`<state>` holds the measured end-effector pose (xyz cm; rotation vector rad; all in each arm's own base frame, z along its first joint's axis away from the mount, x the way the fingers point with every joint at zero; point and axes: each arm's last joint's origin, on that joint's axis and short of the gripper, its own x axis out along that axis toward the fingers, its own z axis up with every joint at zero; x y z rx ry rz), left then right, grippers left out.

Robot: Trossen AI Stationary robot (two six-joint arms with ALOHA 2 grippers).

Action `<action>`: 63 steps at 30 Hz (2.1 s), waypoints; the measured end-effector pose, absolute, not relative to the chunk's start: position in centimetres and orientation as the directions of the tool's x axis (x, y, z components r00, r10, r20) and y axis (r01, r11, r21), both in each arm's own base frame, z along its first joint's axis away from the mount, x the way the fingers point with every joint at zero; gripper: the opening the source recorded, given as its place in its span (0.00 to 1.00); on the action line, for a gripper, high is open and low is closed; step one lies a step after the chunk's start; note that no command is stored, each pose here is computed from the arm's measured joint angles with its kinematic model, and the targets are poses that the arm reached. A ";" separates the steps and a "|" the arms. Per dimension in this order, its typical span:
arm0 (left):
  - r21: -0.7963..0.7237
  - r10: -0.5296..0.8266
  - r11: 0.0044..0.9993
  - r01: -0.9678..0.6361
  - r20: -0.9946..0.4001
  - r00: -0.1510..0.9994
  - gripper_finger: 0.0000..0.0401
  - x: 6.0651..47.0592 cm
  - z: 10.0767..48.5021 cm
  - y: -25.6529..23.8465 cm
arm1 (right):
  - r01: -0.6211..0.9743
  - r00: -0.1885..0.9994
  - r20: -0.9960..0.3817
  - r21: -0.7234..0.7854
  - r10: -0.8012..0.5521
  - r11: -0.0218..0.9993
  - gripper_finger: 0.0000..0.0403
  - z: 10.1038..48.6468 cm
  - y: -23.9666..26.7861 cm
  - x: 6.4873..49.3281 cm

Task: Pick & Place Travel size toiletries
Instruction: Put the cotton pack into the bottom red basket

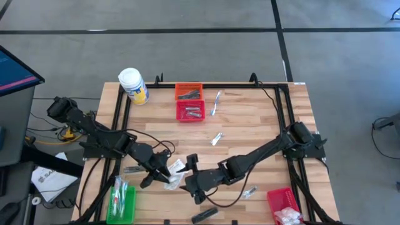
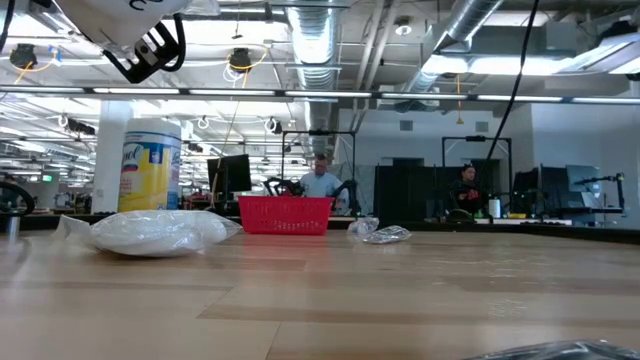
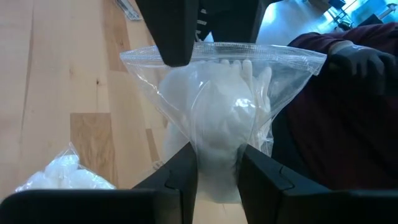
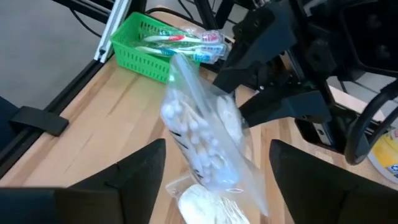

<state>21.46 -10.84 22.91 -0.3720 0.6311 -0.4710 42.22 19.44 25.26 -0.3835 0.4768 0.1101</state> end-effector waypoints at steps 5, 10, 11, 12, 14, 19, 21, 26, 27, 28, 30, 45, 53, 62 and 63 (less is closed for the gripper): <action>-0.467 -0.525 0.830 0.305 -0.469 0.710 0.23 21.5 22.9 -10.8 | -0.190 0.884 -0.467 -0.334 0.013 0.923 0.53 25.3 19.4 42.3; -0.467 -0.525 0.830 0.306 -0.468 0.711 0.23 21.5 23.0 -10.8 | -0.196 0.874 -0.485 -0.340 0.006 0.920 0.29 25.1 19.1 42.2; -0.467 -0.525 0.830 0.305 -0.468 0.711 0.23 21.5 23.0 -10.8 | -0.198 0.872 -0.489 -0.344 0.005 0.918 0.23 25.0 19.1 42.2; -0.467 -0.525 0.830 0.305 -0.468 0.711 0.23 21.5 23.0 -10.8 | -0.204 0.870 -0.493 -0.353 0.004 0.913 0.17 25.0 19.1 42.2; -0.467 -0.525 0.830 0.306 -0.468 0.711 0.23 21.5 23.0 -10.8 | -0.215 0.869 -0.496 -0.370 0.003 0.904 0.06 25.0 19.1 42.2; -0.501 -0.530 0.818 0.282 -0.466 0.708 0.25 21.4 23.0 -11.0 | -0.251 0.857 -0.515 -0.426 -0.005 0.869 0.04 24.8 19.0 42.1; -0.531 -0.531 0.808 0.257 -0.466 0.708 0.30 21.3 23.0 -11.1 | -0.268 0.845 -0.534 -0.442 -0.011 0.856 0.01 24.6 19.0 41.9; -0.555 -0.535 0.796 0.242 -0.460 0.708 0.50 21.2 23.2 -11.0 | -0.264 0.842 -0.539 -0.437 -0.016 0.860 0.01 24.8 18.9 41.7; -0.556 -0.535 0.796 0.239 -0.460 0.709 0.56 21.2 23.2 -11.0 | -0.268 0.833 -0.553 -0.433 -0.018 0.861 0.01 24.8 18.9 41.5; -0.559 -0.534 0.795 0.236 -0.461 0.708 0.61 21.2 23.2 -11.0 | -0.270 0.824 -0.566 -0.424 -0.020 0.865 0.01 24.9 18.9 41.2; -0.565 -0.534 0.793 0.230 -0.461 0.709 0.71 21.2 23.2 -11.0 | -0.258 0.809 -0.588 -0.395 -0.027 0.882 0.01 25.6 18.7 40.6; -0.435 -0.317 0.896 0.094 -0.475 0.821 0.90 21.5 23.0 -10.3 | -0.041 0.579 -0.797 -0.239 -0.171 0.970 0.00 30.8 21.7 27.4; -0.346 -0.086 0.936 -0.068 -0.411 0.908 0.85 22.1 23.2 -9.8 | 0.144 0.267 -0.919 -0.261 -0.291 0.955 0.00 28.2 25.0 20.3; -0.314 -0.056 0.949 -0.022 -0.237 0.970 0.82 25.7 21.9 -11.0 | 0.364 0.073 -0.978 -0.158 -0.197 0.918 0.00 27.5 28.0 15.1; -0.314 -0.052 0.949 -0.026 -0.237 0.970 0.82 26.1 21.3 -11.0 | 0.390 0.047 -0.982 -0.151 -0.184 0.908 0.00 27.5 28.2 14.8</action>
